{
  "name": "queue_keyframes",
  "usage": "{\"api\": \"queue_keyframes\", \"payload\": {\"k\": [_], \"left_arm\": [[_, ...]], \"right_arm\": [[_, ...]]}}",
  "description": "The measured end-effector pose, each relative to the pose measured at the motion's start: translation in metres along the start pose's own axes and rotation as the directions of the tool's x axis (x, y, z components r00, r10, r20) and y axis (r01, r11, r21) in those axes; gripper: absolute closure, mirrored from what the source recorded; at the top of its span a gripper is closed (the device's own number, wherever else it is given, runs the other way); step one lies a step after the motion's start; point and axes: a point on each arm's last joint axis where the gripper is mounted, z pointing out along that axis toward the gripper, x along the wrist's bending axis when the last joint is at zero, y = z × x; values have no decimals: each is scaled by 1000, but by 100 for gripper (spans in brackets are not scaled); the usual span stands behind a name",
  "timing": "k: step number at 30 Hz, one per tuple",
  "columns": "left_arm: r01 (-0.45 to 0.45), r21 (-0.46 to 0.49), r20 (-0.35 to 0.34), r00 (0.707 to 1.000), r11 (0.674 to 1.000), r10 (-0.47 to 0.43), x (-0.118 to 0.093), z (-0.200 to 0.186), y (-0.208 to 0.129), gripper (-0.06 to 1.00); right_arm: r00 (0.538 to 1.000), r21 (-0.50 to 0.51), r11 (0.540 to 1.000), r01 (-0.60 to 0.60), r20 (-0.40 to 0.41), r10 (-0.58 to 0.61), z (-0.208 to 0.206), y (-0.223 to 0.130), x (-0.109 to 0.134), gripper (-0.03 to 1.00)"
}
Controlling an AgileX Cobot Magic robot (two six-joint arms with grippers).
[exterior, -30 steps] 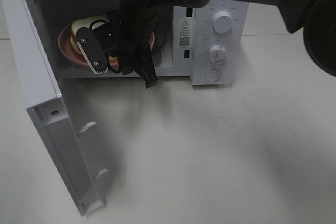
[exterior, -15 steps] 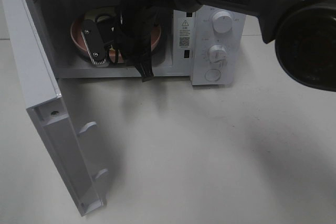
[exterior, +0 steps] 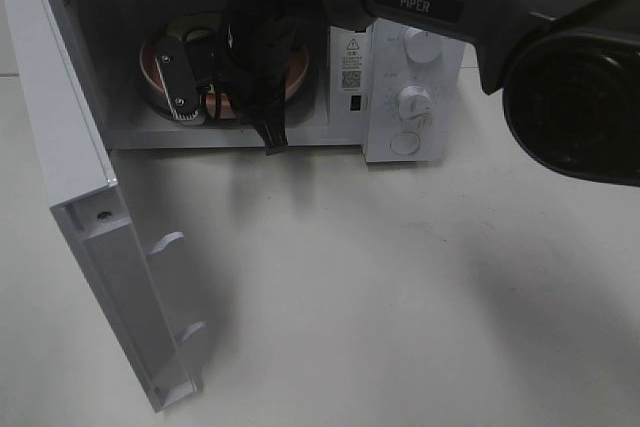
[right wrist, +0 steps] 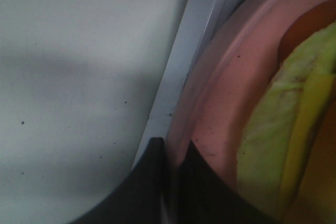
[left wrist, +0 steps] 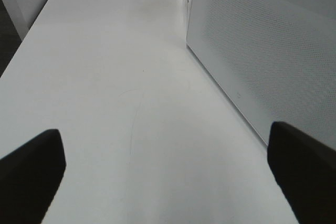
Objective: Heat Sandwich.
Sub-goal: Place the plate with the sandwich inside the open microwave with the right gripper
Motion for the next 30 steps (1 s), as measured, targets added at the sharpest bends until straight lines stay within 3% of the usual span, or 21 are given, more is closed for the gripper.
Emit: {"api": "queue_keyframes", "payload": {"k": [7, 10, 15, 16, 17, 20, 24, 30], "left_arm": [[0, 0, 0, 1000, 1000, 0, 0, 0, 0, -5], [0, 0, 0, 1000, 1000, 0, 0, 0, 0, -5], [0, 0, 0, 1000, 1000, 0, 0, 0, 0, -5], [0, 0, 0, 1000, 1000, 0, 0, 0, 0, -5], [0, 0, 0, 1000, 1000, 0, 0, 0, 0, -5], [0, 0, 0, 1000, 1000, 0, 0, 0, 0, -5], [0, 0, 0, 1000, 1000, 0, 0, 0, 0, -5], [0, 0, 0, 1000, 1000, 0, 0, 0, 0, -5]], "right_arm": [[1000, -4, 1000, -23, 10, 23, 0, 0, -1, 90], [999, -3, 999, -37, 16, 37, 0, 0, -2, 83], [996, 7, 996, -89, 32, 88, 0, -1, -3, 59], [996, 7, 996, -89, 32, 88, 0, -1, -3, 59], [994, 13, 995, -103, 38, 103, 0, -1, -4, 47], [990, 12, 991, -135, 40, 135, -1, -2, -4, 23], [990, 18, 990, -137, 33, 136, -1, -2, -3, 12], [991, 13, 991, -130, 33, 130, -2, 3, -2, 11]]}}
